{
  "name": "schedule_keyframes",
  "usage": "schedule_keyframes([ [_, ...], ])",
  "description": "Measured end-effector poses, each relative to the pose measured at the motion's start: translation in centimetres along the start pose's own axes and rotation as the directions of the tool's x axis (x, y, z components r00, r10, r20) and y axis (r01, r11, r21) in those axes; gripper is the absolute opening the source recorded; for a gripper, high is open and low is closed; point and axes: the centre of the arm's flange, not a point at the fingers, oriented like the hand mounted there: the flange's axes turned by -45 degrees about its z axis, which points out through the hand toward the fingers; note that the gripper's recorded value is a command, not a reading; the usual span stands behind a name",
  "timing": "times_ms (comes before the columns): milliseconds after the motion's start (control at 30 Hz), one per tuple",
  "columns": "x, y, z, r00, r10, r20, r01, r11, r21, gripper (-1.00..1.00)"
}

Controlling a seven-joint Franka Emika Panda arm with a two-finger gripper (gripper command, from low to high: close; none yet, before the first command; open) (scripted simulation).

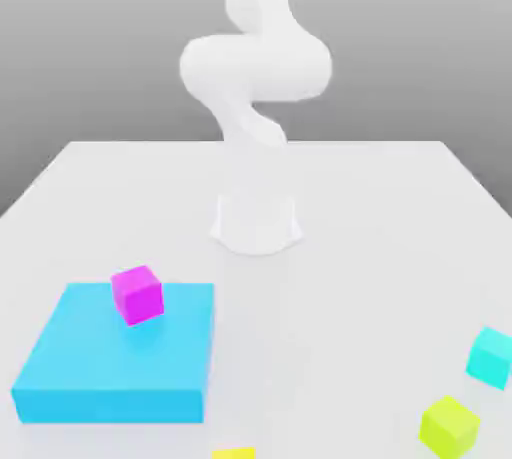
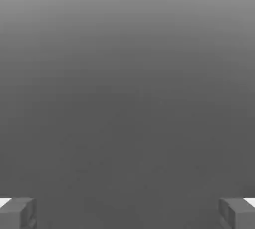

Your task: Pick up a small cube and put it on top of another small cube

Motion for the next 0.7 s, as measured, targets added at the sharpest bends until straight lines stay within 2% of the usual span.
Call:
schedule_keyframes([
  [333,-1.5,0.8,17.8,0.968,-0.034,0.248,0.029,0.999,0.025,0.00],
  [700,-10.1,1.6,35.5,0.865,-0.074,0.496,0.058,0.997,0.047,0.00],
])
